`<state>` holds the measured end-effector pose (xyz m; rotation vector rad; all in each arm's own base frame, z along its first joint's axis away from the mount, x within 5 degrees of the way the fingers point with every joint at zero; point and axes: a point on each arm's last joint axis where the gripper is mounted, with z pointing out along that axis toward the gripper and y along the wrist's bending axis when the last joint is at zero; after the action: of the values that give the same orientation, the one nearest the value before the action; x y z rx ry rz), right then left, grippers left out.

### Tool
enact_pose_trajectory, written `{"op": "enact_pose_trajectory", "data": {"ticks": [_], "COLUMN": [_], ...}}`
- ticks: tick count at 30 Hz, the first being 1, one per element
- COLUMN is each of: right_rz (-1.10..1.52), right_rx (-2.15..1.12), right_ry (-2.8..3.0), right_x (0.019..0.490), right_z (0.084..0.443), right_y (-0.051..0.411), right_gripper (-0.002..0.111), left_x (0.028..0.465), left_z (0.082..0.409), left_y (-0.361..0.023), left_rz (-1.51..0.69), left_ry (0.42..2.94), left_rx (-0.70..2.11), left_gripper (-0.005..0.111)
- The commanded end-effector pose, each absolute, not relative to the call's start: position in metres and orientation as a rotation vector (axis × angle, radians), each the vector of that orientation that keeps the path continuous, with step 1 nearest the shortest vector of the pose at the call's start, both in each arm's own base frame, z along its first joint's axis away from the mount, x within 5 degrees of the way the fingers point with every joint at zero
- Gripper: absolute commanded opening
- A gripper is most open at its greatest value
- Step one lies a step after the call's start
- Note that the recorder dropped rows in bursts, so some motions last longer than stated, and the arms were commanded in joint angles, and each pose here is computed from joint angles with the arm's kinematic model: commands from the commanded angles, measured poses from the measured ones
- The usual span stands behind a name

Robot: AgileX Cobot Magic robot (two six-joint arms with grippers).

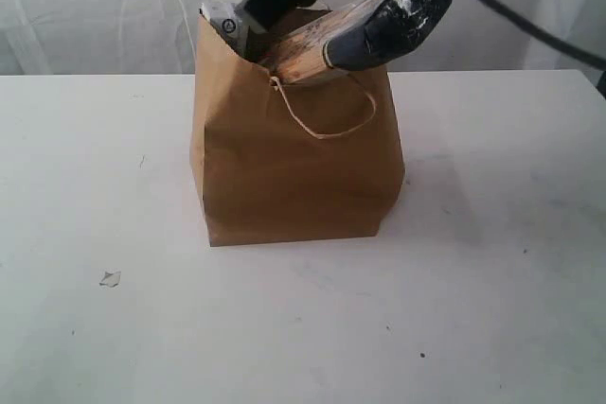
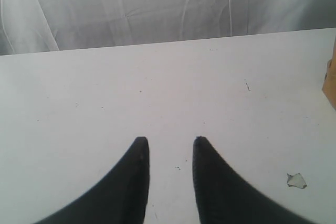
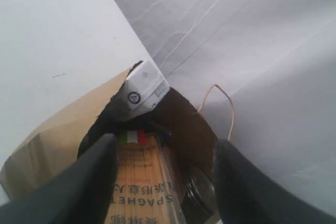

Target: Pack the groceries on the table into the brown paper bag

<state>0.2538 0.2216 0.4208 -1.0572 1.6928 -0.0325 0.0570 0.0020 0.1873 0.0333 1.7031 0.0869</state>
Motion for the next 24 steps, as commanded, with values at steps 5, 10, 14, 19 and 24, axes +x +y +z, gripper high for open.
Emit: {"op": "enact_pose_trajectory", "data": {"ticks": [5, 10, 14, 19, 24], "right_rz": [-0.061, -0.050, -0.102, -0.154, -0.137], "right_rx": [-0.938, -0.840, -0.769, -0.688, -0.568], "right_ry": [1.712, 1.723, 1.721, 1.763, 1.770], "right_x": [0.227, 0.209, 0.196, 0.179, 0.154], "right_z": [0.445, 0.457, 0.463, 0.465, 0.466], "right_y": [0.186, 0.163, 0.142, 0.116, 0.086], "right_gripper": [0.052, 0.052, 0.049, 0.046, 0.046], "left_x": [0.057, 0.057, 0.057, 0.057, 0.057], "left_z": [0.187, 0.187, 0.187, 0.187, 0.187], "left_y": [0.002, 0.002, 0.002, 0.002, 0.002], "left_rz": [0.080, 0.080, 0.080, 0.080, 0.080], "left_ry": [1.701, 1.701, 1.701, 1.701, 1.701], "left_rx": [0.021, 0.021, 0.021, 0.021, 0.021], "left_gripper": [0.035, 0.035, 0.035, 0.035, 0.035]}}
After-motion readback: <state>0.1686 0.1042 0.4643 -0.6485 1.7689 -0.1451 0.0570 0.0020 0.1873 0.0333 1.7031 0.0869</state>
